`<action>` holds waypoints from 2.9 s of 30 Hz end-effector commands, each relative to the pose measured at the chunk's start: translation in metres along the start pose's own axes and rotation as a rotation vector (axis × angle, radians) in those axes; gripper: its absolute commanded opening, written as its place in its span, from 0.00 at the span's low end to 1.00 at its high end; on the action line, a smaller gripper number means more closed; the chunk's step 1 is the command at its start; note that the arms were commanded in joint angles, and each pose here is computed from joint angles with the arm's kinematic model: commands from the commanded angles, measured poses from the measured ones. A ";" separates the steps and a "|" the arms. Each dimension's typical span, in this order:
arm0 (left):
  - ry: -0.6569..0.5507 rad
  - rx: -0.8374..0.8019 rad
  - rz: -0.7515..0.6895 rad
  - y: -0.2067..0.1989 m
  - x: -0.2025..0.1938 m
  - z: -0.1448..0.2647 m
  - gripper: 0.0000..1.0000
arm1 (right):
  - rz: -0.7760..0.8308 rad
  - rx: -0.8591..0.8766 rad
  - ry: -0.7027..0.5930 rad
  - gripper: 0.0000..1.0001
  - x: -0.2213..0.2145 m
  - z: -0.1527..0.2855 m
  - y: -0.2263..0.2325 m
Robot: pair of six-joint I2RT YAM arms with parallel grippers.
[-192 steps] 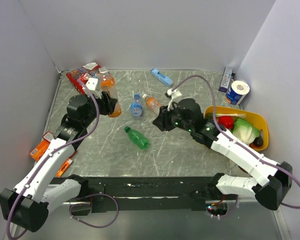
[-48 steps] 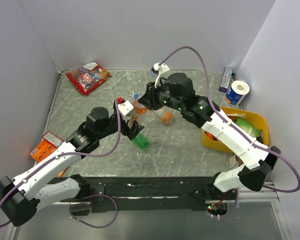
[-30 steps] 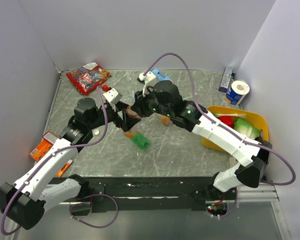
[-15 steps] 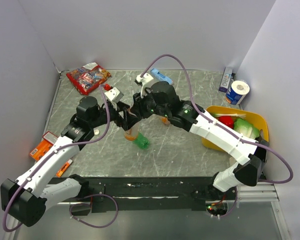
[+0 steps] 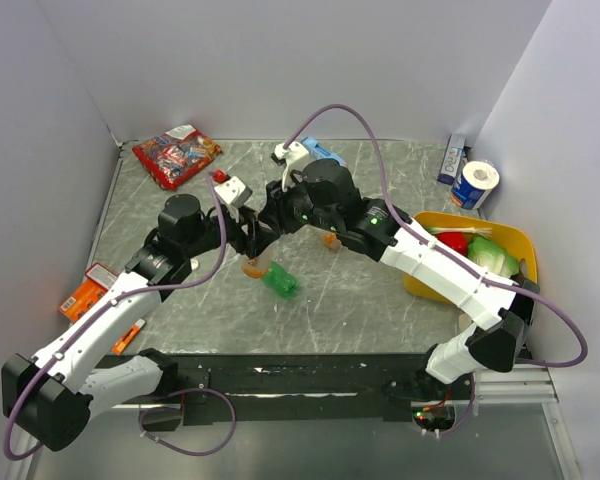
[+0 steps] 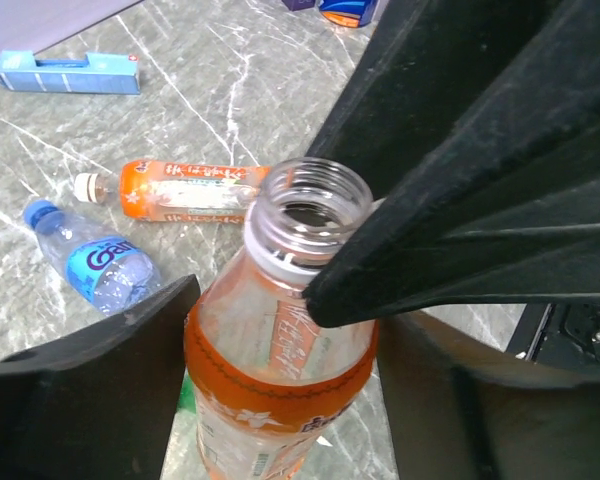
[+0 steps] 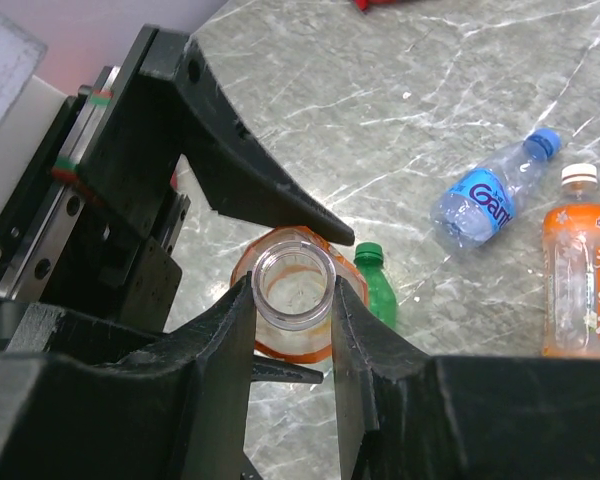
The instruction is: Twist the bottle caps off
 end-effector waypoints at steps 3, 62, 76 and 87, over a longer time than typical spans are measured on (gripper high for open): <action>-0.042 0.013 -0.046 -0.002 0.015 0.001 0.63 | -0.012 0.034 -0.056 0.00 0.021 0.004 0.009; -0.319 0.973 0.132 0.211 -0.068 0.064 0.60 | -0.165 -0.103 -0.410 0.87 0.011 0.130 -0.050; -0.290 0.979 0.137 0.215 -0.079 0.062 0.63 | -0.167 -0.103 -0.412 0.88 0.012 0.131 -0.049; -0.271 0.954 0.160 0.217 -0.089 0.055 0.65 | -0.166 -0.110 -0.420 0.88 0.010 0.136 -0.050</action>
Point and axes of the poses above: each gripper's point midway between its finger pads, its own z axis back along the fingers, its own y axis along the line the jaws close on, x = y × z, the point moved 7 cm from there along z, back along the fingers
